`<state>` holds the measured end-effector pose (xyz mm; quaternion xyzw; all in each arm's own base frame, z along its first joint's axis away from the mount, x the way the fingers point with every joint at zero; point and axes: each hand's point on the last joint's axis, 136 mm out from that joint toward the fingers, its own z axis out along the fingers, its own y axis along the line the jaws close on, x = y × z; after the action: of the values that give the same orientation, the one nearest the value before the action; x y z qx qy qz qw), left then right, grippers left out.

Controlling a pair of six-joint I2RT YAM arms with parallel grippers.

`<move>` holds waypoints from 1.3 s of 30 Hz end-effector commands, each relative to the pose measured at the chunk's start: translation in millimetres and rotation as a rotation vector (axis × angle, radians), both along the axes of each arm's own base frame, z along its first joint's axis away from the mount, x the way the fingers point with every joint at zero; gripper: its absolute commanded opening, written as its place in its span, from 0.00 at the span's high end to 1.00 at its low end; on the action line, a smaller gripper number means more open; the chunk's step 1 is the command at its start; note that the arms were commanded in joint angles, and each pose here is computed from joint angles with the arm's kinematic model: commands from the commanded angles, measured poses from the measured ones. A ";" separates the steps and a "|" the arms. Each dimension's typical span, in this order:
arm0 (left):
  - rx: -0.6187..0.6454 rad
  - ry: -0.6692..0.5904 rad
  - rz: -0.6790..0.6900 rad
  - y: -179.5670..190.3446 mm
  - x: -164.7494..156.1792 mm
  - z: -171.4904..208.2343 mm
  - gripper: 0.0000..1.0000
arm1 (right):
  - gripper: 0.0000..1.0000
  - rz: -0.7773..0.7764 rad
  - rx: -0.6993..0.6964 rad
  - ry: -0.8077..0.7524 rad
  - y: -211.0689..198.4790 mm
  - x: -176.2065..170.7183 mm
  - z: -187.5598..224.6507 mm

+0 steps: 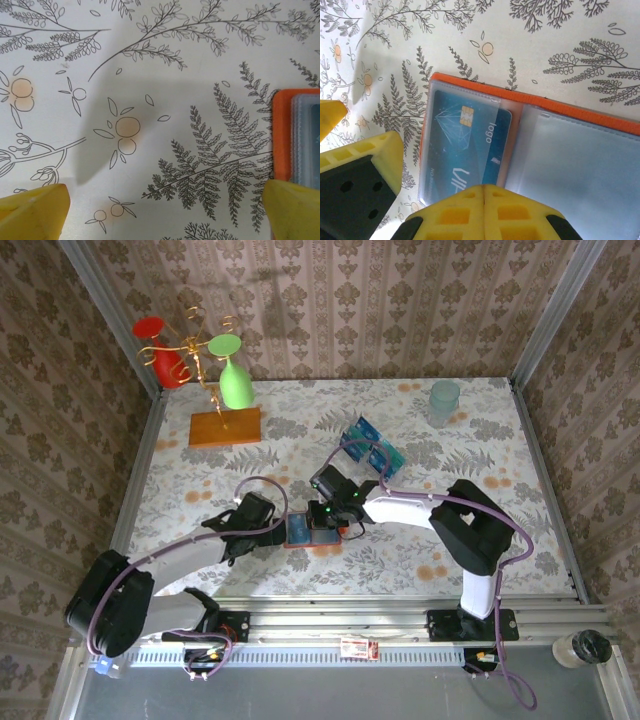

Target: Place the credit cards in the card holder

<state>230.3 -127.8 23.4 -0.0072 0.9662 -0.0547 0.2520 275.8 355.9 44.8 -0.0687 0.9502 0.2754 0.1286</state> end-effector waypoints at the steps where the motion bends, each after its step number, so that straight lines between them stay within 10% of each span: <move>1: 0.024 0.043 -0.006 4.3 -6.4 -10.4 0.00 | 0.94 0.014 -0.019 0.007 -4.2 -8.3 -5.7; 39: 0.008 0.074 -0.039 -9.9 -2.6 -22.8 0.00 | 0.94 0.067 0.039 0.061 33.0 -12.5 -13.1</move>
<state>233.6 -125.5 13.4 -0.0060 0.9707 -0.0283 0.2384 265.4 376.9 24.9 -0.0824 0.9513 0.2813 0.0954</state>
